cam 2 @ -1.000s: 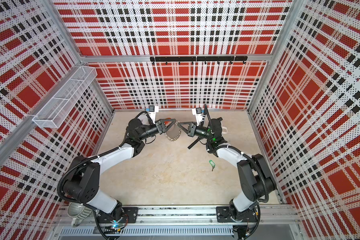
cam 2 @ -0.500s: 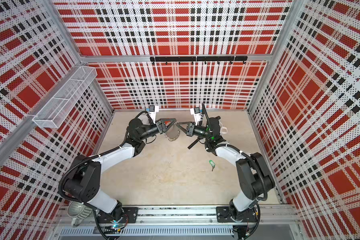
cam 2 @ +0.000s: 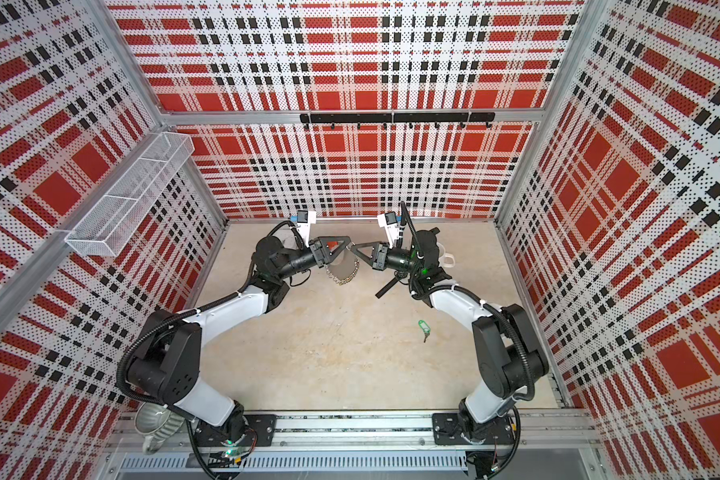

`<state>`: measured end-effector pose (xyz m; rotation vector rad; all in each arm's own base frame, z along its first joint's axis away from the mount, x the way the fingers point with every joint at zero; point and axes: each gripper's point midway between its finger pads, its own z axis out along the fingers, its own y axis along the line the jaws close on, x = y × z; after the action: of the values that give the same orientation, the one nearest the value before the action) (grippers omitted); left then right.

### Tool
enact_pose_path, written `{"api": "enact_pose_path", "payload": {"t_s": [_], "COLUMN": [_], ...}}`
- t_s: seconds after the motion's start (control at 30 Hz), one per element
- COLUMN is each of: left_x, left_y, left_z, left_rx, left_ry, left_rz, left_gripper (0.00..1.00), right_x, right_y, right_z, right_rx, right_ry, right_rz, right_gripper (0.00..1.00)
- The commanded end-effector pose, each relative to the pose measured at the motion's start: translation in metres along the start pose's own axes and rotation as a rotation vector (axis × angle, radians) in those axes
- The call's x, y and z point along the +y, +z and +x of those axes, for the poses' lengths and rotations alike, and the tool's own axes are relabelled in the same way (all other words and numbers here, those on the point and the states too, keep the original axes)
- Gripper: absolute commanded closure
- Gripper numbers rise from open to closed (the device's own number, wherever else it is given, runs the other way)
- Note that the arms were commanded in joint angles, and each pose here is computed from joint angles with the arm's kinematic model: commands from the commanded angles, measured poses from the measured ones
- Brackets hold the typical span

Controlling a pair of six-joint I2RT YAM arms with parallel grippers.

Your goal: Put the keys on the keyring

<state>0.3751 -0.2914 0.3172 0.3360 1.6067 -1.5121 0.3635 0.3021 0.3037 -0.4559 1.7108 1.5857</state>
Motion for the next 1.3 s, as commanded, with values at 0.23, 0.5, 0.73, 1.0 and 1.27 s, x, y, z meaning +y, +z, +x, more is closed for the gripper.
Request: {"api": "enact_pose_path", "payload": {"t_s": [0.23, 0.5, 0.73, 1.0, 1.27], "left_x": [-0.016, 0.004, 0.009, -0.014, -0.008], "left_y": [0.002, -0.002, -0.011, -0.018, -0.022], "left_z": [0.041, 0.051, 0.047, 0.037, 0.043], "left_rx": [0.218, 0.347, 0.372, 0.313, 0.374], "left_ry": [0.012, 0.165, 0.252, 0.308, 0.294], "left_rz": [0.056, -0.082, -0.118, -0.046, -0.064], "left_gripper": [0.84, 0.85, 0.90, 0.83, 0.80], "right_x": [0.010, 0.002, -0.001, -0.002, 0.004], "right_y": [0.009, 0.011, 0.013, 0.018, 0.024], "right_z": [-0.014, -0.006, -0.004, -0.005, -0.005], "right_rx": [0.010, 0.075, 0.103, 0.105, 0.114], "right_ry": [-0.042, -0.090, -0.126, -0.132, -0.149], "right_rz": [-0.005, 0.044, 0.068, 0.067, 0.045], "right_gripper": [1.00, 1.00, 1.00, 1.00, 1.00]}}
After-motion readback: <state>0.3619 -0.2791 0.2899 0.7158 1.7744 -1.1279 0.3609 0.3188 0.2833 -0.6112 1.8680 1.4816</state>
